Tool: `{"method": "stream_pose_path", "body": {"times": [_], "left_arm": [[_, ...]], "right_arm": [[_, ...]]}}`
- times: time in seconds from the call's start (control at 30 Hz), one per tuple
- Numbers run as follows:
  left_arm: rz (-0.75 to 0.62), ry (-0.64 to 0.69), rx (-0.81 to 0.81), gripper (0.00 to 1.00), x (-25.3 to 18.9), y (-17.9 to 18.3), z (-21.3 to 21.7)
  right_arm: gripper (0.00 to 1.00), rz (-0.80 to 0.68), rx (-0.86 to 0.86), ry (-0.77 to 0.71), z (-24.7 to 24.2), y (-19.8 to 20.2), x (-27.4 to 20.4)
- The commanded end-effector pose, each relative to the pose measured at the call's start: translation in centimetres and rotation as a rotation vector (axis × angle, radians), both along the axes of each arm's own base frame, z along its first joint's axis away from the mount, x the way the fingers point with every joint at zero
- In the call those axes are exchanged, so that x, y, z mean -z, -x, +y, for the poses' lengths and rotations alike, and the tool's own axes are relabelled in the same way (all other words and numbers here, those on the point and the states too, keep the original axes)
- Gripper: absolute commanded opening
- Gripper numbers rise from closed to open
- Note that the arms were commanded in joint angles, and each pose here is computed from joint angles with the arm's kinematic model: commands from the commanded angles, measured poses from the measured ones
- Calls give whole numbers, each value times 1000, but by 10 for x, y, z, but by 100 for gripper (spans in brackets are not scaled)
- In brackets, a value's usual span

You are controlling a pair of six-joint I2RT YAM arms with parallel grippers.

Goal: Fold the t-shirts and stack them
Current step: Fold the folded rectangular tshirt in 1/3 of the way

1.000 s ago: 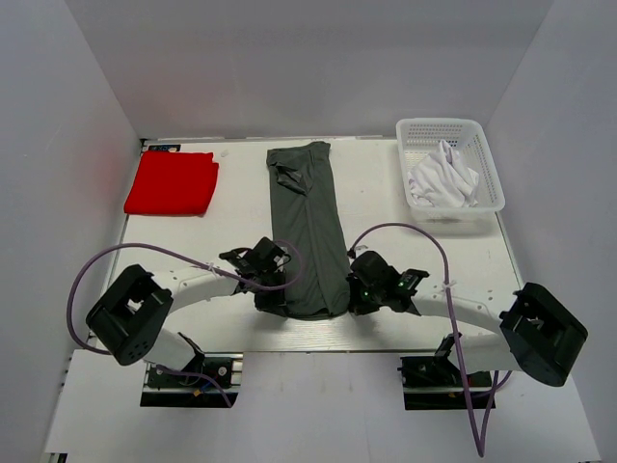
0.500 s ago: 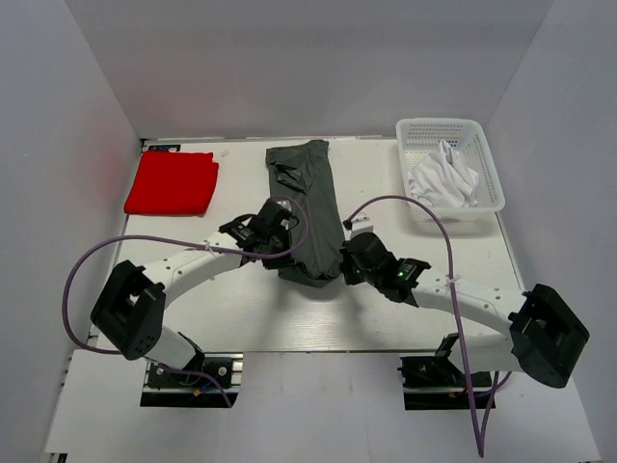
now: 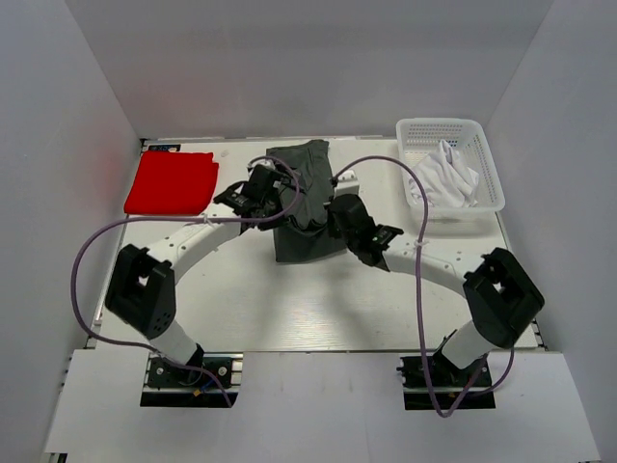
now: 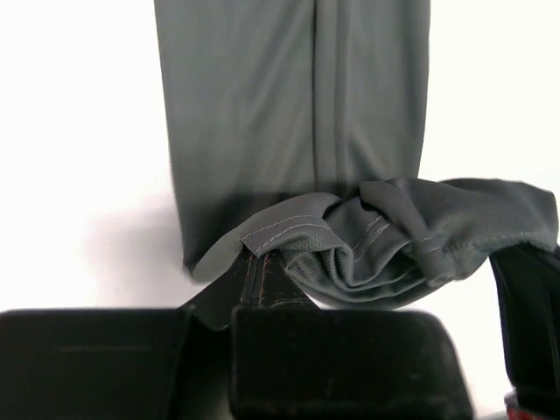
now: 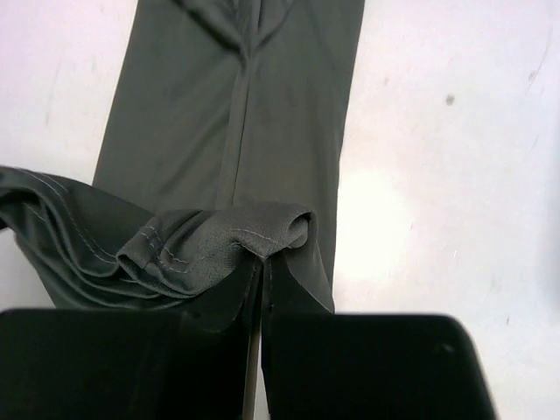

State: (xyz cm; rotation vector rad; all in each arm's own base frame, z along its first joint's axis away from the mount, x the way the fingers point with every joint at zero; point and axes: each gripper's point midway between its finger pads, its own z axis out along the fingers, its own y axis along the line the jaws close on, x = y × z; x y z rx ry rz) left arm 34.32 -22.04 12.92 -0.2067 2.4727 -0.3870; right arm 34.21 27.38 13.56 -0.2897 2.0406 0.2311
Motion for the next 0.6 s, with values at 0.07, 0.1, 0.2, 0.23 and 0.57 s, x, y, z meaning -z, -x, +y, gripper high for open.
{"method": "stream_pose_path", "body": {"times": [0.07, 0.1, 0.2, 0.23, 0.57], "left_arm": [[-68, -39, -60, 0, -15, -43, 8], [-66, -40, -76, 0, -14, -49, 13], [-67, -48, -95, 0, -12, -63, 20], [-73, -43, -74, 0, -15, -67, 15], [-7, -50, -98, 0, 18, -100, 28]], "right_arm": [[0, -132, 21, -32, 13, -48, -42], [0, -127, 27, -24, 11, -52, -39], [0, -125, 22, 0, 13, -67, -37], [0, -122, 24, 5, 16, -73, -34], [0, -33, 40, 25, 17, -109, 3]]}}
